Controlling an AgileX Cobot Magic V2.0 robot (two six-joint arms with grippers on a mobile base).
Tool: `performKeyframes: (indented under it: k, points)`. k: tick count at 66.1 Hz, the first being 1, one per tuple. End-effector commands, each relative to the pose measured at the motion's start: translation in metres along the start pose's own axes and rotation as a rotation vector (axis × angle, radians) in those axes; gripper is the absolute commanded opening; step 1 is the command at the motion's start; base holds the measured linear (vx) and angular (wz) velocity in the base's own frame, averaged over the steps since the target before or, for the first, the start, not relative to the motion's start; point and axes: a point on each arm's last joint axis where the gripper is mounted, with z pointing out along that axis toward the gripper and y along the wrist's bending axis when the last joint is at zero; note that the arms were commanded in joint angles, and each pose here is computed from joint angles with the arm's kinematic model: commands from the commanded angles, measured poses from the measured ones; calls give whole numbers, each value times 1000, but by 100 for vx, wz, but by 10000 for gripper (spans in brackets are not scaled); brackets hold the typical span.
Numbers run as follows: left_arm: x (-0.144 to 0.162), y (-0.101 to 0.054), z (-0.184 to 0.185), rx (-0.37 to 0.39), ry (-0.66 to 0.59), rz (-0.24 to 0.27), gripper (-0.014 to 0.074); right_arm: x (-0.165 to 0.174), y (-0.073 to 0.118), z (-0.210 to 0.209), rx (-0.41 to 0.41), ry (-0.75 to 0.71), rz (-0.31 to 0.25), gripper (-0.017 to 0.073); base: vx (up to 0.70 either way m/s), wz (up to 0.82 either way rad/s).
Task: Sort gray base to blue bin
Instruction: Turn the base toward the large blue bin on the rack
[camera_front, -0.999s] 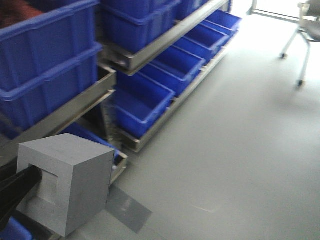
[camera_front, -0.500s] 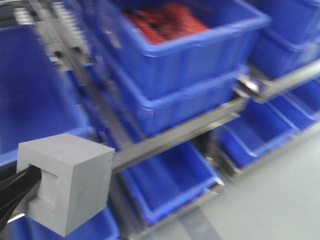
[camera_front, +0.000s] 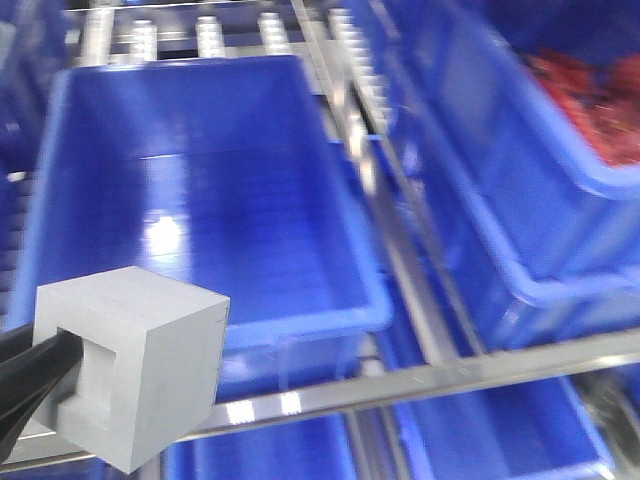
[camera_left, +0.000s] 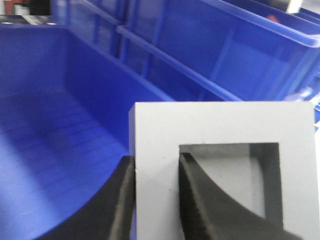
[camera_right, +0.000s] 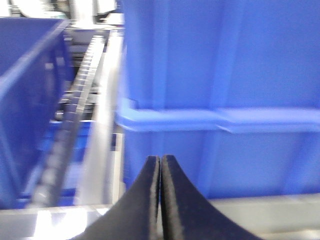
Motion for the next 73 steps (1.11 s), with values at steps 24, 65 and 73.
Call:
performKeyframes:
  k: [24,65,73]
  points:
    - [-19,-6,-2,42,-128,-12,-6,-3,0,0,1,-75,-16,-9,9,33]
    - [-19,-6,-2,42,-128,-12,-6,-3,0,0,1,-75,-16,-9,8,7]
    - [-19,-6,-2,42,-128,-12,-6,-3,0,0,1,-75,-16,-9,9,-3]
